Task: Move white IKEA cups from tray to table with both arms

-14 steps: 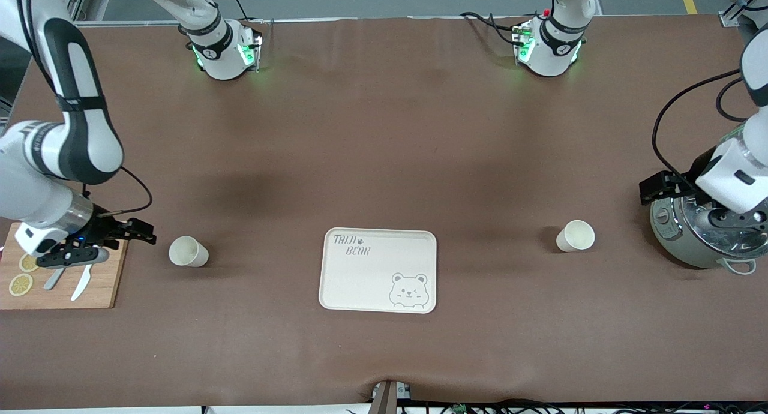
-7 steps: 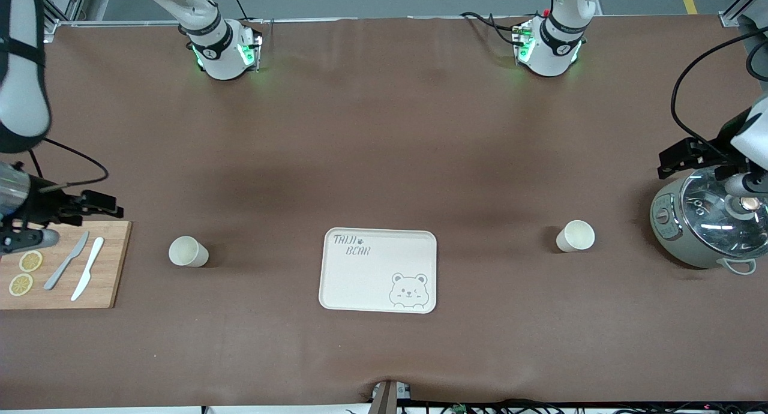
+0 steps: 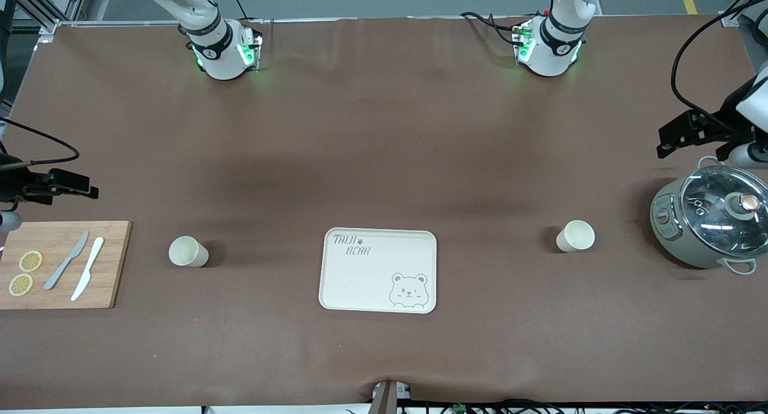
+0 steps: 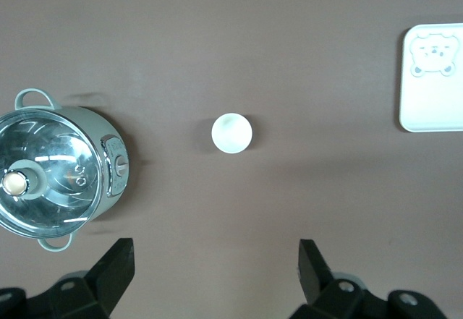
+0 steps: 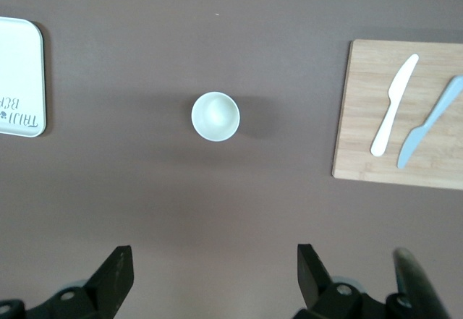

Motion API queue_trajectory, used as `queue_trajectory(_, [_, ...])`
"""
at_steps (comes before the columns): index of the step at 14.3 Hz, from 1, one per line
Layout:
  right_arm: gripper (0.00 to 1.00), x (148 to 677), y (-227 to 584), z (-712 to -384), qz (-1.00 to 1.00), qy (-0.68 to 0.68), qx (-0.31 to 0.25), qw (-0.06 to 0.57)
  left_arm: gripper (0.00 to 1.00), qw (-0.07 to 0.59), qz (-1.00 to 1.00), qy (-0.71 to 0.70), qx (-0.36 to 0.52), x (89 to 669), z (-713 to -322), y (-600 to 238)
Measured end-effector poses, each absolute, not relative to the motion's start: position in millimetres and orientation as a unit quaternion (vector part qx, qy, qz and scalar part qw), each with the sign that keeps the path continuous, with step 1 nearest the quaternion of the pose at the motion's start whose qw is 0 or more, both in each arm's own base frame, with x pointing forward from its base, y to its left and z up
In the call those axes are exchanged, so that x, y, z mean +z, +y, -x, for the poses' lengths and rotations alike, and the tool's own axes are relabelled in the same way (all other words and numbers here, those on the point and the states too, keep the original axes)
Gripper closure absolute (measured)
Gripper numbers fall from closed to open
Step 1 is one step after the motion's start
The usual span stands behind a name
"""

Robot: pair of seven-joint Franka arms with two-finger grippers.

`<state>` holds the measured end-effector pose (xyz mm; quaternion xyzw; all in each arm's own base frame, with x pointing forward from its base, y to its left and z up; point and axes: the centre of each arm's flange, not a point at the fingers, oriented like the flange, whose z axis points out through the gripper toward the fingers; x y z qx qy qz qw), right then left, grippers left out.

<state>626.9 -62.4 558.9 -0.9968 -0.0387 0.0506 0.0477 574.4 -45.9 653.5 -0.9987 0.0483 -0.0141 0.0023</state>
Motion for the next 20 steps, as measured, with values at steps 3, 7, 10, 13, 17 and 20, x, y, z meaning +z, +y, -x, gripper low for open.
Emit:
queue_trajectory(3, [0.0,579.2,-59.1,-614.5,0.997,-0.037,0.051,0.046,0.0,0.003,0.998,0.06,-0.015,662.2,-566.0,-56.5])
queue_trajectory(7, [0.0,591.1,-57.4,-607.3,0.997,-0.026,0.05,0.045,0.0,0.003,0.998,0.06,-0.011,661.7,-564.8,-56.9])
queue_trajectory(10, [0.0,591.1,-56.1,-607.6,0.998,-0.024,0.05,0.042,0.0,0.003,0.998,0.062,-0.011,662.4,-564.0,-58.4])
queue_trajectory(13, [0.0,590.9,-56.9,-607.6,0.998,-0.023,0.05,0.038,0.0,0.003,0.998,0.063,-0.015,667.7,-560.7,-60.1])
queue_trajectory(17, [0.0,590.8,-58.2,-607.5,0.998,-0.023,0.051,0.031,0.0,0.003,0.998,0.063,-0.017,669.5,-559.6,-60.0])
queue_trajectory(20, [0.0,590.7,-57.3,-607.6,0.998,-0.024,0.051,0.028,0.0,0.002,0.998,0.056,-0.017,669.7,-559.4,-60.1])
